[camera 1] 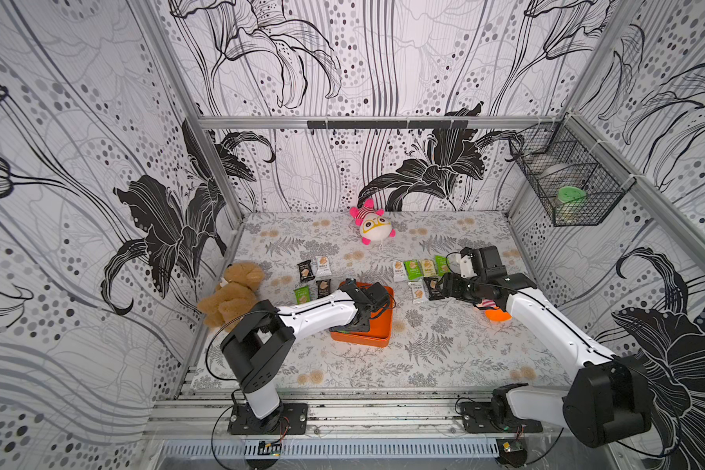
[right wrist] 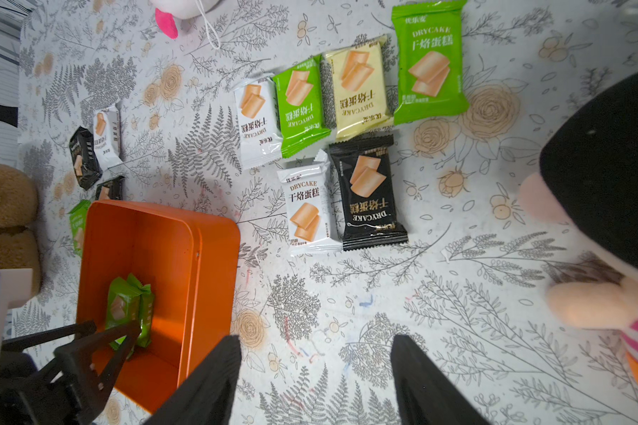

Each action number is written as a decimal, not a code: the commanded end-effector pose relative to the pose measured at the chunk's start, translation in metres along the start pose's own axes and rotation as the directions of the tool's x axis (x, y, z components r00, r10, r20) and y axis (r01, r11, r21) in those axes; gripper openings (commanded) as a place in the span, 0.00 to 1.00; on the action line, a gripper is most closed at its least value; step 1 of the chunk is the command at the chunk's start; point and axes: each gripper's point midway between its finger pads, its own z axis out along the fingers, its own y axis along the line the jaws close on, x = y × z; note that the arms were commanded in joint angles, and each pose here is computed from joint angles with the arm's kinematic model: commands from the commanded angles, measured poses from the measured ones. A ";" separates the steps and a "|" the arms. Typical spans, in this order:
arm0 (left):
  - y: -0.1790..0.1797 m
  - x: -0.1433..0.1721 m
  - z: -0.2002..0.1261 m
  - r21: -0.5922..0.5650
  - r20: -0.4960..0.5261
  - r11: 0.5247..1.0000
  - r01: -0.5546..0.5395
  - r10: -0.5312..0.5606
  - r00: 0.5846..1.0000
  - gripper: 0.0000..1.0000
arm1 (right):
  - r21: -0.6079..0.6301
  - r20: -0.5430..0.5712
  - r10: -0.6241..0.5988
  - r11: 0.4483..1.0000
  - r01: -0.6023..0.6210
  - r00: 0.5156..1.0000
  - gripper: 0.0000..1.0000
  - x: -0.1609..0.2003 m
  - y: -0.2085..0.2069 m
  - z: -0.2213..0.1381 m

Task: Take the cookies out of the storage box
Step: Pick up the cookie from the storage box.

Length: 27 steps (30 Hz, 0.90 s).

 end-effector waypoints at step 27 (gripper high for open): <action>-0.025 -0.016 0.015 0.109 -0.020 0.994 0.015 -0.013 1.000 0.71 | 0.058 0.004 -0.042 0.997 0.042 0.999 0.71 -0.010 -0.008 0.003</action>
